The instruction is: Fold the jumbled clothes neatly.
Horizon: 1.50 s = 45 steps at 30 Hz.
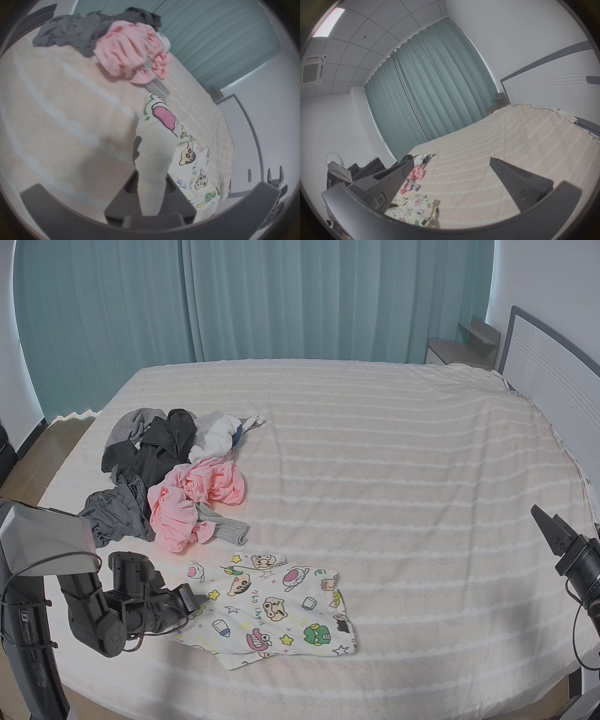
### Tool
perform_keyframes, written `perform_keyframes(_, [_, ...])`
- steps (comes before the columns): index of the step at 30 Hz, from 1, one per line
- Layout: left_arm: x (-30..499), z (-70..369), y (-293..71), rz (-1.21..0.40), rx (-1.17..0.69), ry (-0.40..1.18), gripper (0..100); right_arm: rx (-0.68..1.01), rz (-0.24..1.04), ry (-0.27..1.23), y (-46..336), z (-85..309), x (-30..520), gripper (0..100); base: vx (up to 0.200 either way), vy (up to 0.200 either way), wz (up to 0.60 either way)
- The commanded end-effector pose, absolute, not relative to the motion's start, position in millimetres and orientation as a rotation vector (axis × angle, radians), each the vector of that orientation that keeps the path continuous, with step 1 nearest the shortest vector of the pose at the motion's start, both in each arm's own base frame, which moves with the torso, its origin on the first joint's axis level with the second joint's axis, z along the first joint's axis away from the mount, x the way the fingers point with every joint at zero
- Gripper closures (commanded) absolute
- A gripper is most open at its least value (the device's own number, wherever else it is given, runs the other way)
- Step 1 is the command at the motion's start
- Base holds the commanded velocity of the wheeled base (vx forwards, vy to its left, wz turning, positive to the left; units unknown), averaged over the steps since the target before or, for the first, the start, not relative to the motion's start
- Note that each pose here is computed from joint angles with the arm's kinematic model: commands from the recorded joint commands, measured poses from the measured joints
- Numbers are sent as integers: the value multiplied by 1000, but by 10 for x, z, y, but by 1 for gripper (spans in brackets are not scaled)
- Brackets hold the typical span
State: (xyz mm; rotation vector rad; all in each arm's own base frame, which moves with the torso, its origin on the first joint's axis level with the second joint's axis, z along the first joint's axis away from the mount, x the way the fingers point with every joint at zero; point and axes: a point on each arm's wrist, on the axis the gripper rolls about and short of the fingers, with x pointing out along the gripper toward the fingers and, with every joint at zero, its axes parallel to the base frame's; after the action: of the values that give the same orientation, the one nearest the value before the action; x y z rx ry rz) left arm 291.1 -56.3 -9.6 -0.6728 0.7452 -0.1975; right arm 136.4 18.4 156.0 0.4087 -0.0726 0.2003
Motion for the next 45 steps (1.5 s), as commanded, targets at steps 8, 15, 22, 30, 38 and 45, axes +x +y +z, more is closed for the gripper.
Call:
perform_keyframes(8, [2727,82,800,20,-871,549,100,410,198,-51,183,1515,1345,0,0,0,0])
perform_keyframes(15, [2619,74,1240,68,-932,488,100,410,198,-49,185,1512,1347,0,0,0,0])
perform_keyframes(22, [2473,10,1589,179,-969,423,100,410,197,-52,182,1517,1343,0,0,0,0])
perform_keyframes(30, [2334,-171,1935,287,-1008,350,100,410,197,-52,184,1517,1343,0,0,0,0])
perform_keyframes(38, [2290,-150,1997,309,-1018,312,0,410,198,-71,175,1541,1318,0,0,0,0])
perform_keyframes(45, [2118,-37,2060,323,-992,236,0,400,194,-95,159,1578,1237,0,0,0,0])
